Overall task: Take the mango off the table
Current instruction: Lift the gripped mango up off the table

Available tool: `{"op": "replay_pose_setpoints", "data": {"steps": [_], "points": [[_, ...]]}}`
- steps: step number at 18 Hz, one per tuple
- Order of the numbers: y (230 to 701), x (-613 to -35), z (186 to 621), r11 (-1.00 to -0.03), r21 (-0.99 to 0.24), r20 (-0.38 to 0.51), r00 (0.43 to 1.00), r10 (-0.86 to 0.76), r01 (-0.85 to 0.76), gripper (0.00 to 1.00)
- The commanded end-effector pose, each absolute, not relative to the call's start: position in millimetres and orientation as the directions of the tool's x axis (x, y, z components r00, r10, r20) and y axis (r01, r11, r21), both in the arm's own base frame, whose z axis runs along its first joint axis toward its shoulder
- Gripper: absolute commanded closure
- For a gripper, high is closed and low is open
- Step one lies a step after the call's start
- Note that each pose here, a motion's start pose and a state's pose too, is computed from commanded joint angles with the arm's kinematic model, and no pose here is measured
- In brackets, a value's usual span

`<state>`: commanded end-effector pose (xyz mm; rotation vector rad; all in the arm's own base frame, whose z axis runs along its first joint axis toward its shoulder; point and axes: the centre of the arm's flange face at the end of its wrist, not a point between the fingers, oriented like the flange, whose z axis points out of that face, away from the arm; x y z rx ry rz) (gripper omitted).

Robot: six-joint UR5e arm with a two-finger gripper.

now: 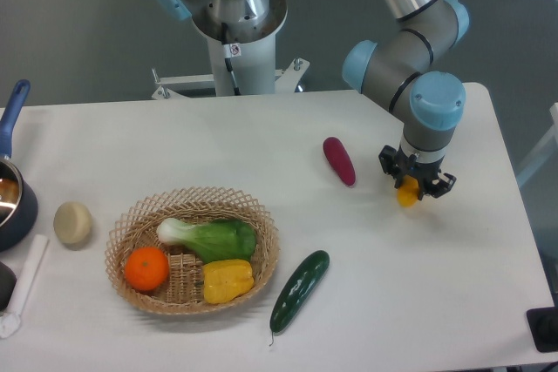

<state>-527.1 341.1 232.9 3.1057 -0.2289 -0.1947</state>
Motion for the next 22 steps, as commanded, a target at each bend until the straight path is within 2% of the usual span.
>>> {"op": "replay_pose_setpoints", "data": {"steps": [3, 8, 10, 14, 17, 22], "points": [[367.6, -524.5, 272.9, -0.989, -0.029, -0.188, 0.972, -0.138, -0.146, 0.66], [413.1, -524.4, 359.2, -0.946, -0.323, -0.218, 0.974, 0.066, -0.009, 0.66], [426.0, -516.9, 386.5, -0.914, -0.404, -0.201, 0.973, 0.112, 0.022, 0.66], [447.1, -489.2, 419.1, -0.877, -0.476, -0.175, 0.97, 0.168, 0.066, 0.66], [450.0, -487.3, 443.8, -0.826, -0.536, -0.121, 0.952, 0.281, 0.176, 0.66], [454.0, -493.1, 486.8, -0.738, -0.635, -0.055, 0.939, 0.339, 0.229, 0.66]]}}
